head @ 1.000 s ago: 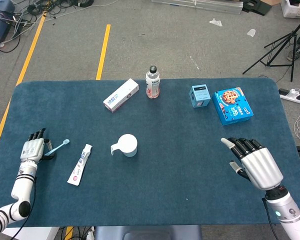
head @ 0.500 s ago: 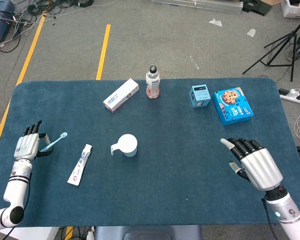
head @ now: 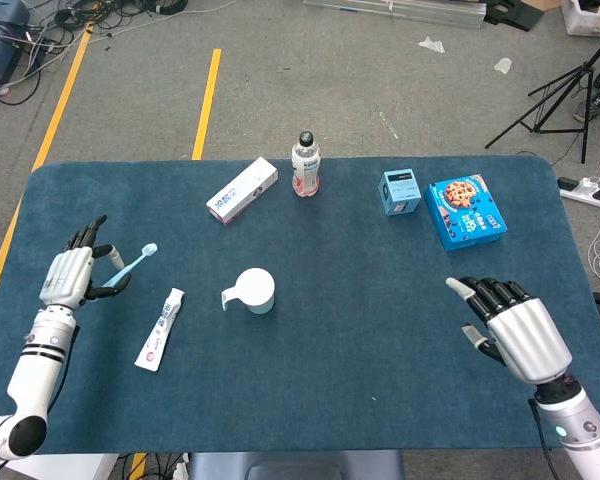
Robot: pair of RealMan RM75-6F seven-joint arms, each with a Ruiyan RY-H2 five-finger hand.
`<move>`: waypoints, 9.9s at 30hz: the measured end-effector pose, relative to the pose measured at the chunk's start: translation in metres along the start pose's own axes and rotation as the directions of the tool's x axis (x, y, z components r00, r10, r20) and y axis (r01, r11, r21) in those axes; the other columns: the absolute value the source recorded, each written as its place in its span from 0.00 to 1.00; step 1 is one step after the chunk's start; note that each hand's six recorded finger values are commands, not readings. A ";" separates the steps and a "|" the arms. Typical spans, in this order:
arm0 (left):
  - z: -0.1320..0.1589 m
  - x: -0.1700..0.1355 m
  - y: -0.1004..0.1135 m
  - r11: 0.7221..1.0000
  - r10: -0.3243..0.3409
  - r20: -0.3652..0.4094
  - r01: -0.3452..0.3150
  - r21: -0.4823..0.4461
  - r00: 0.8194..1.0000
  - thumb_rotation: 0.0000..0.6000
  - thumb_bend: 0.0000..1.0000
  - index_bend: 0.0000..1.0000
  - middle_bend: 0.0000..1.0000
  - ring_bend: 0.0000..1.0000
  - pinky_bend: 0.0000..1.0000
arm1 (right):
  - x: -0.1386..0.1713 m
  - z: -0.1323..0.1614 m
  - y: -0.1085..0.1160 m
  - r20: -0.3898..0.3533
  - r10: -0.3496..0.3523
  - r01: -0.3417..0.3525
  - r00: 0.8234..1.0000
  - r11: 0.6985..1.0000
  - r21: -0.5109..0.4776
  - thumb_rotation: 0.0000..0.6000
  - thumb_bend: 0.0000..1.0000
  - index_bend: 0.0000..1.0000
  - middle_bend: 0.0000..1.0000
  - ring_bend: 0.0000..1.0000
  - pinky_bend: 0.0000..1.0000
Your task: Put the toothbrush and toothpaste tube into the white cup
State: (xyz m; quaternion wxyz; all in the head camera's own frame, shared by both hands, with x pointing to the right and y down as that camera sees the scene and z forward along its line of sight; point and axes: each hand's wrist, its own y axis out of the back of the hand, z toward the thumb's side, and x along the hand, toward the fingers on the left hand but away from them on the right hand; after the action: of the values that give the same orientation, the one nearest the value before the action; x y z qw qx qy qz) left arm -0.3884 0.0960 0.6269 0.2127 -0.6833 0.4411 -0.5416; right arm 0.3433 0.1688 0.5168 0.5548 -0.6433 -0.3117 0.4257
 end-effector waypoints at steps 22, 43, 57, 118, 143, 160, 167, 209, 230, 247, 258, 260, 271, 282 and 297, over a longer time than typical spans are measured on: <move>0.112 0.021 -0.020 0.866 -0.096 0.201 0.181 -0.465 0.975 1.00 0.49 0.57 0.00 0.00 0.00 | 0.010 -0.020 0.005 0.036 -0.004 0.005 0.999 1.000 -0.012 1.00 0.20 0.25 0.32 0.34 0.47; 0.155 0.053 -0.074 0.663 -0.045 0.266 0.228 -0.713 0.963 1.00 0.53 0.58 0.00 0.00 0.00 | 0.026 -0.043 0.008 0.082 -0.009 0.011 0.997 1.000 -0.028 1.00 0.20 0.25 0.32 0.34 0.47; 0.164 0.058 -0.114 0.618 -0.077 0.267 0.256 -0.743 0.960 1.00 0.53 0.58 0.00 0.00 0.00 | 0.034 -0.052 0.009 0.101 -0.010 0.014 0.995 0.999 -0.035 1.00 0.20 0.25 0.32 0.34 0.47; 0.083 0.015 -0.075 0.893 -0.141 0.201 0.212 -0.398 0.969 1.00 0.48 0.13 0.00 0.00 0.00 | 0.027 -0.039 0.006 0.065 0.003 -0.001 0.998 0.999 -0.032 1.00 0.20 0.25 0.32 0.34 0.47; 0.017 -0.027 -0.106 0.972 -0.229 -0.047 0.226 -0.063 0.972 1.00 0.10 0.00 0.00 0.00 0.00 | 0.024 -0.037 -0.001 0.066 0.028 -0.026 0.997 0.999 -0.028 1.00 0.20 0.25 0.32 0.34 0.47; 0.006 -0.028 -0.143 0.957 -0.286 -0.087 0.290 0.030 0.954 1.00 0.10 0.00 0.00 0.00 0.00 | 0.026 -0.041 -0.002 0.071 0.034 -0.031 0.997 0.999 -0.033 1.00 0.20 0.25 0.32 0.34 0.47; -0.010 -0.028 -0.139 0.964 -0.237 -0.112 0.248 0.094 0.965 1.00 0.10 0.00 0.00 0.00 0.00 | 0.024 -0.037 -0.003 0.063 0.036 -0.034 0.997 0.999 -0.033 1.00 0.20 0.25 0.32 0.34 0.47; -0.003 -0.031 -0.116 0.950 -0.223 0.069 0.201 0.239 0.972 1.00 0.10 0.36 0.00 0.00 0.00 | 0.020 -0.031 -0.008 0.050 0.045 -0.043 0.998 0.998 -0.039 1.00 0.20 0.25 0.32 0.34 0.47; -0.014 -0.021 -0.129 0.873 -0.219 0.202 0.099 0.478 0.955 1.00 0.10 0.39 0.00 0.00 0.00 | 0.020 -0.030 -0.006 0.045 0.043 -0.041 0.998 0.998 -0.039 1.00 0.20 0.25 0.32 0.34 0.47; -0.012 -0.018 -0.142 0.870 -0.252 0.183 0.139 0.474 0.950 1.00 0.30 0.46 0.00 0.00 0.00 | 0.022 -0.034 -0.009 0.056 0.048 -0.045 0.997 0.998 -0.043 1.00 0.20 0.25 0.32 0.34 0.47; -0.013 -0.014 -0.145 0.873 -0.256 0.148 0.163 0.460 0.955 1.00 0.43 0.54 0.00 0.00 0.00 | 0.024 -0.036 -0.008 0.059 0.044 -0.041 0.997 0.998 -0.045 1.00 0.20 0.25 0.32 0.34 0.47; -0.013 -0.014 -0.145 0.876 -0.252 0.145 0.161 0.455 0.957 1.00 0.44 0.56 0.00 0.00 0.00 | 0.024 -0.035 -0.008 0.059 0.045 -0.042 0.997 0.998 -0.046 1.00 0.20 0.25 0.32 0.34 0.47; -0.020 -0.017 -0.131 0.925 -0.188 0.125 0.133 0.356 0.974 1.00 0.46 0.64 0.00 0.00 0.00 | 0.023 -0.034 -0.007 0.057 0.039 -0.037 0.998 0.998 -0.047 1.00 0.20 0.25 0.32 0.34 0.47; -0.029 -0.025 -0.085 0.995 -0.038 0.070 0.031 0.100 0.997 1.00 0.46 0.65 0.00 0.00 0.00 | 0.021 -0.030 -0.008 0.047 0.044 -0.042 0.998 0.998 -0.045 1.00 0.20 0.25 0.32 0.34 0.47; 0.002 -0.021 -0.017 0.956 0.065 0.087 -0.037 -0.292 0.994 1.00 0.49 0.66 0.00 0.00 0.00 | 0.018 -0.026 -0.007 0.036 0.048 -0.046 0.998 0.998 -0.047 1.00 0.20 0.25 0.32 0.34 0.47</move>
State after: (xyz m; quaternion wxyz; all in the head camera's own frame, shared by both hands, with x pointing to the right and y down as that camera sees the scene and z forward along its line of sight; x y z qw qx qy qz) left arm -0.3807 0.1218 0.6275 0.1449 -0.7206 0.5226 -0.4319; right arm 0.3751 0.1738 0.5208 0.5238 -0.6549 -0.3164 0.4434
